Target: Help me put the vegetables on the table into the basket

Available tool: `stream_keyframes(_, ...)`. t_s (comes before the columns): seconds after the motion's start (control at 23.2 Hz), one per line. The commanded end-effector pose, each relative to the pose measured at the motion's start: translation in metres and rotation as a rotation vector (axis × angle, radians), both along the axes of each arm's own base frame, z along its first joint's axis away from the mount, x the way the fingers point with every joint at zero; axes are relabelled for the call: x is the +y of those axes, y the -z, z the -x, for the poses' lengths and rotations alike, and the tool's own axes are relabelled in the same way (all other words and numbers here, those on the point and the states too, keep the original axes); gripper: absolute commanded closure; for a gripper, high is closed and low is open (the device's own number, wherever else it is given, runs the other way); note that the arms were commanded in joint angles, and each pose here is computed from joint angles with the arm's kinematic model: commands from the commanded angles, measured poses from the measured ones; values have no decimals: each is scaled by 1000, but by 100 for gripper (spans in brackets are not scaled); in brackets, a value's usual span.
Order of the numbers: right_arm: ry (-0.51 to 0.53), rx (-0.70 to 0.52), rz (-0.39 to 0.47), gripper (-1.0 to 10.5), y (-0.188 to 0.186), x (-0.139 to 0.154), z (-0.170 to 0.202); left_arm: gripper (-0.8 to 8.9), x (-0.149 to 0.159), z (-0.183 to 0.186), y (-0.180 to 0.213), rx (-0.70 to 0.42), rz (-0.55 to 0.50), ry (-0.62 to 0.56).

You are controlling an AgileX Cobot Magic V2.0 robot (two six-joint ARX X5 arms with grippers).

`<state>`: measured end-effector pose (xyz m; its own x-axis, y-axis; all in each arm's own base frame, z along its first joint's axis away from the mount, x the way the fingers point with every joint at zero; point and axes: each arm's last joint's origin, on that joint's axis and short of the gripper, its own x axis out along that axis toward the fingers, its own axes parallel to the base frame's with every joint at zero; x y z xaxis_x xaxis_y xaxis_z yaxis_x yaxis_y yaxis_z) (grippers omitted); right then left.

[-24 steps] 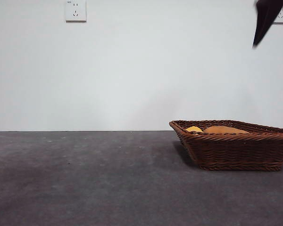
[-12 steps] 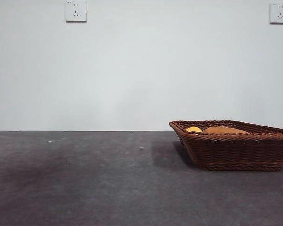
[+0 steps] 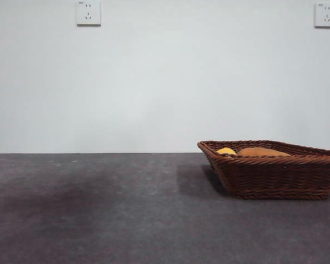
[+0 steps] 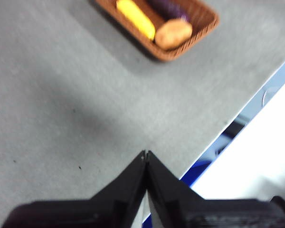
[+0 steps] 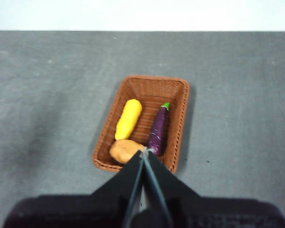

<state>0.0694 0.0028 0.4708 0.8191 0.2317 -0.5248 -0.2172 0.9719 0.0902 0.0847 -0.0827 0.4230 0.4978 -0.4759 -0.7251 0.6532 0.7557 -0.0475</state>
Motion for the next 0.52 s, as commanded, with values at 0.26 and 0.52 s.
stream_keyframes(0.26, 12, 147, -12, 946, 11, -4, -44, 817, -38, -38, 22, 81, -158, 51)
stream_keyframes(0.52, 12, 310, -24, 946, 34, -10, -110, 818, -20, -59, 33, 4, -198, -28)
